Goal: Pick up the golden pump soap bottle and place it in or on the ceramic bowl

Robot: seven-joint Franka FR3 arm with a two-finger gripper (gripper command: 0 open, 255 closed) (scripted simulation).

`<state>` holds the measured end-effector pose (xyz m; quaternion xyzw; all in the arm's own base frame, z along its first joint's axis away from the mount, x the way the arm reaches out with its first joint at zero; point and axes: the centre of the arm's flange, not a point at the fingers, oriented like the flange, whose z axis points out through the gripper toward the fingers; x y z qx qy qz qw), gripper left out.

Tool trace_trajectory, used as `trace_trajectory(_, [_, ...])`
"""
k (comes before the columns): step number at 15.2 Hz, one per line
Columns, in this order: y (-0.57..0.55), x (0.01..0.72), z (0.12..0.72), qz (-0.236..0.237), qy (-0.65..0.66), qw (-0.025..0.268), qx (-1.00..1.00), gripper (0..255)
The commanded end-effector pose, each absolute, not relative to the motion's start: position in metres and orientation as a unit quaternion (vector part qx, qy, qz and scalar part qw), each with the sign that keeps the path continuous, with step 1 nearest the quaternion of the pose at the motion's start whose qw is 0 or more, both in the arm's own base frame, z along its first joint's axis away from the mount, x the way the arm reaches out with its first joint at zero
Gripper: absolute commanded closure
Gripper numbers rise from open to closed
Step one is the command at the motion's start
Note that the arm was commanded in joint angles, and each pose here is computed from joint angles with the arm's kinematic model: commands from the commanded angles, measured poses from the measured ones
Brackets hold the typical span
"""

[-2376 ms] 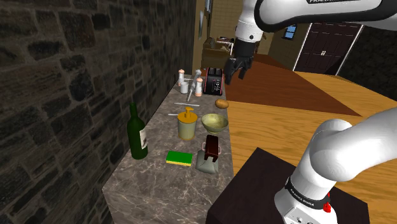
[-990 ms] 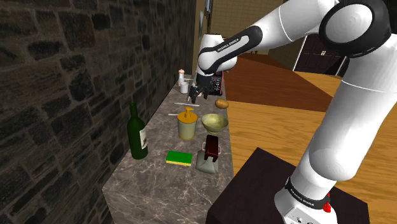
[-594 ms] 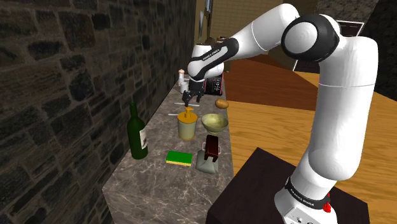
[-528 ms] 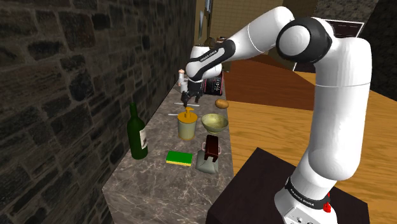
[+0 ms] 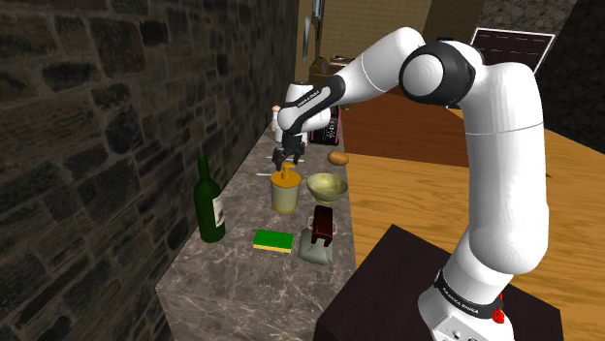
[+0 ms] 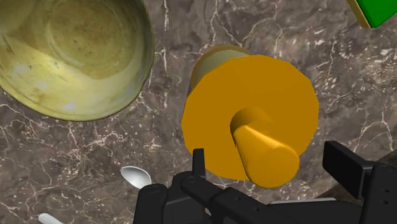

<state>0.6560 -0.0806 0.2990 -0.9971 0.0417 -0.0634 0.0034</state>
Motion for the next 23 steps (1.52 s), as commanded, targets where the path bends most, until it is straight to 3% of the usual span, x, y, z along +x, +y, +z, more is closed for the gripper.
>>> trace_trajectory(1, [-0.08,0.658,0.285,-0.064,0.042,0.003,-0.997,0])
trace_trajectory(9, [-0.08,0.658,0.285,-0.064,0.042,0.003,-0.997,0])
trace_trajectory(10, [-0.08,0.658,0.285,-0.064,0.042,0.003,-0.997,255])
trace_trajectory(23, [-0.08,0.658,0.306,-0.064,0.042,0.003,-0.997,255])
